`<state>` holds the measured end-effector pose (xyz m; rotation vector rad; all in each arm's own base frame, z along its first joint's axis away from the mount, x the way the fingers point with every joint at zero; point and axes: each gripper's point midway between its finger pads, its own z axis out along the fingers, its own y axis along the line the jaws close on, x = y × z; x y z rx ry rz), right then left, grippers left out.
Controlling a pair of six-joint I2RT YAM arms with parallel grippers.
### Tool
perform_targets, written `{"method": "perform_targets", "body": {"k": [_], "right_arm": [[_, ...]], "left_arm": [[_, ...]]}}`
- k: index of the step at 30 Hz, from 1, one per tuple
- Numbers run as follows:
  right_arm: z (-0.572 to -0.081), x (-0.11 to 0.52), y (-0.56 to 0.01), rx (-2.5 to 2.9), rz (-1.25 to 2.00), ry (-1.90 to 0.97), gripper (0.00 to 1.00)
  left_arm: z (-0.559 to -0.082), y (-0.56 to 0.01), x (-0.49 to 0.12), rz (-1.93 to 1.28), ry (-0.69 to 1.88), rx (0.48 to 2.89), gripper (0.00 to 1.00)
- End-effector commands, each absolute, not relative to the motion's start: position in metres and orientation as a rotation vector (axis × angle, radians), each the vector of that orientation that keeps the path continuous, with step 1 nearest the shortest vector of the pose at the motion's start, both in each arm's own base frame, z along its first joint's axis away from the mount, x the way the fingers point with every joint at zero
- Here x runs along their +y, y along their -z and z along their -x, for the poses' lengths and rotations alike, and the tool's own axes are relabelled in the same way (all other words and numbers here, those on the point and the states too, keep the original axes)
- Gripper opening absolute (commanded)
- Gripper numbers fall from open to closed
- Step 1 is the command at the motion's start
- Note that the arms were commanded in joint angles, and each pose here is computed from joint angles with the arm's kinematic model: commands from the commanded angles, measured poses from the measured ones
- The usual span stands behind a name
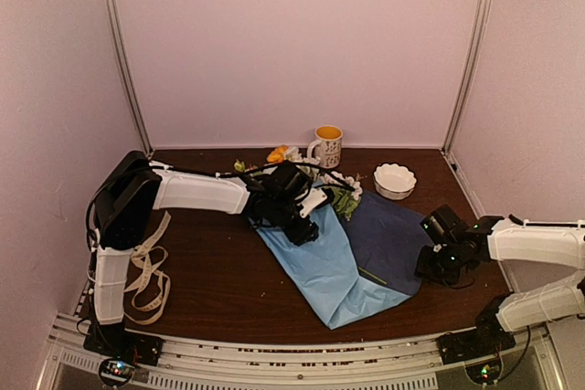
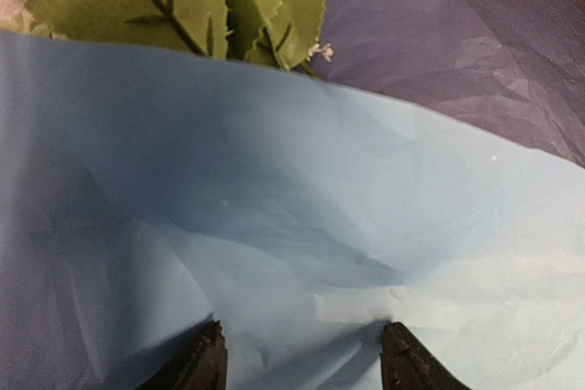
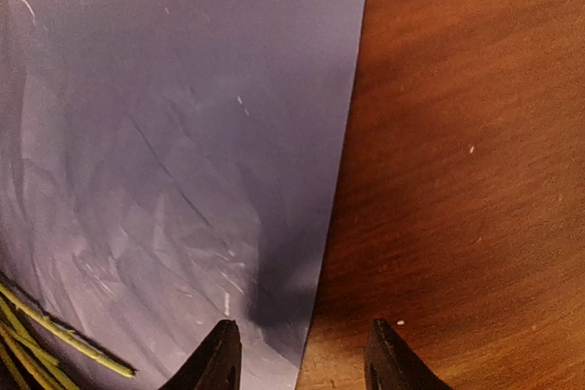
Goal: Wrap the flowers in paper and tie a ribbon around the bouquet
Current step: Pick up the two-thirds-folded wrapping paper from the center of the board.
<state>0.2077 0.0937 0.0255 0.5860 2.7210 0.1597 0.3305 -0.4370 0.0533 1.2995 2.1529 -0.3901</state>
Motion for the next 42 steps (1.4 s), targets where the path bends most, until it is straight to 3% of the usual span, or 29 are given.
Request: {"method": "perform_targets", "body": {"k": [1, 13, 23, 39, 42], "right_arm": [[-0.191, 0.113, -0.008, 2.814, -0.620, -0.338, 0.48], [-0.208, 0.152, -0.030, 2.755, -0.598, -0.638, 0.33], [-0.225, 0.155, -0.058, 2.648, -0.559, -0.680, 0.00], [-0.216, 0.168, -0.102, 2.661, -0.296, -0.443, 0.00], [-0.208, 0.193, -0.106, 2.663, -0.216, -0.594, 0.09]], "left_arm": [[-0.333, -0.055, -0.442, -1.312, 0.389, 2.135, 0.61], [-0.334, -0.057, -0.440, -1.314, 0.374, 2.131, 0.61], [-0.335, -0.055, -0.441, -1.315, 0.373, 2.132, 0.61], [-0.334, -0.020, -0.437, -1.351, 0.332, 2.194, 0.61], [-0.333, -0.016, -0.435, -1.357, 0.322, 2.200, 0.61]]}}
